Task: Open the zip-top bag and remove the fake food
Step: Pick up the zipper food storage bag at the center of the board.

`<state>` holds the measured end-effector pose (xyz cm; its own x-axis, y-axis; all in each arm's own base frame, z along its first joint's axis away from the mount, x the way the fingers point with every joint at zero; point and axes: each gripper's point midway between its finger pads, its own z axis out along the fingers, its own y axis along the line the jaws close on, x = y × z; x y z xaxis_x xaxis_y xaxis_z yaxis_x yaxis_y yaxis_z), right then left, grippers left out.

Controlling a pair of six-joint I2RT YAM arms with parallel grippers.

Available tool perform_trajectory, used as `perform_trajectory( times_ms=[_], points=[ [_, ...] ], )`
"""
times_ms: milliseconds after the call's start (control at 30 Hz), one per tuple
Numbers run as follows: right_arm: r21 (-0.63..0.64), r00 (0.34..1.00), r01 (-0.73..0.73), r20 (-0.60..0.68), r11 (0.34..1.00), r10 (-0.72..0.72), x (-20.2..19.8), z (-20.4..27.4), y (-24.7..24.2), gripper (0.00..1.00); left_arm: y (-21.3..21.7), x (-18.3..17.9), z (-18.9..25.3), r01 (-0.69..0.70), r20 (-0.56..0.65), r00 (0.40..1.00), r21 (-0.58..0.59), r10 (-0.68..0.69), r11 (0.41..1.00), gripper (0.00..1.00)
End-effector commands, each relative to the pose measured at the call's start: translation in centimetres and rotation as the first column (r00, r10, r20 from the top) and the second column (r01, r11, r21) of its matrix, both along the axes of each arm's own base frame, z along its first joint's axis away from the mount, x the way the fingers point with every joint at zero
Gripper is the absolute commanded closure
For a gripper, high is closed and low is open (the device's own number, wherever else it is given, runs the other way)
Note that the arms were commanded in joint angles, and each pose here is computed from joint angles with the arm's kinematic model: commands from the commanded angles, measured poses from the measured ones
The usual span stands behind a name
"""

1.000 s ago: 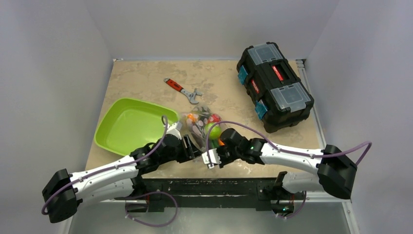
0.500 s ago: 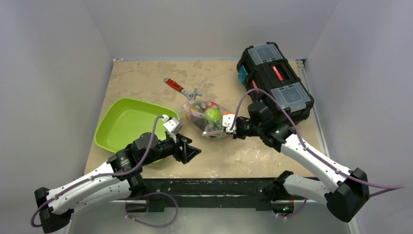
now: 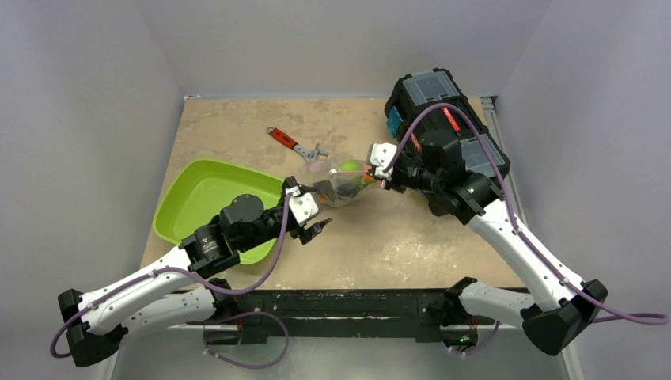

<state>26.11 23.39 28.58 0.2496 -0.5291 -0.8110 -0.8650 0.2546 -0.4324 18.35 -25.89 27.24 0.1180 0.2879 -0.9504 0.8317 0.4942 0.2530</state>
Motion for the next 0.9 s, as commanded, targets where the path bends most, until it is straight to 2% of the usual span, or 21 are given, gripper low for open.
perform_trajectory(
  times_ms=[0,267,433,667,867],
  points=[
    [0.029,0.999,0.037,0.014,0.999,-0.038,0.7,3.0,-0.3,1.00,0.6,1.2,5.1,-0.034,0.177,0.983,-0.072,0.047,0.997,0.26],
    [0.039,0.999,0.017,0.029,0.999,-0.018,0.5,5.0,-0.2,1.00,0.4,0.8,9.3,-0.003,0.232,0.971,-0.244,0.062,0.970,0.22],
    [0.041,1.000,-0.011,-0.008,0.999,0.011,0.0,3.5,-0.1,1.00,-0.9,0.9,9.1,0.052,0.239,0.971,-0.256,0.011,0.965,0.23],
    [0.059,0.999,-0.041,-0.034,0.997,0.043,-0.7,3.0,-0.2,1.00,-0.9,3.1,8.1,0.074,0.179,0.984,-0.320,-0.016,0.945,0.34],
    [0.068,0.997,-0.054,-0.056,0.996,0.058,-0.8,2.5,0.0,1.00,-2.6,3.8,6.7,0.135,0.157,0.983,-0.283,-0.093,0.950,0.43]
  ],
)
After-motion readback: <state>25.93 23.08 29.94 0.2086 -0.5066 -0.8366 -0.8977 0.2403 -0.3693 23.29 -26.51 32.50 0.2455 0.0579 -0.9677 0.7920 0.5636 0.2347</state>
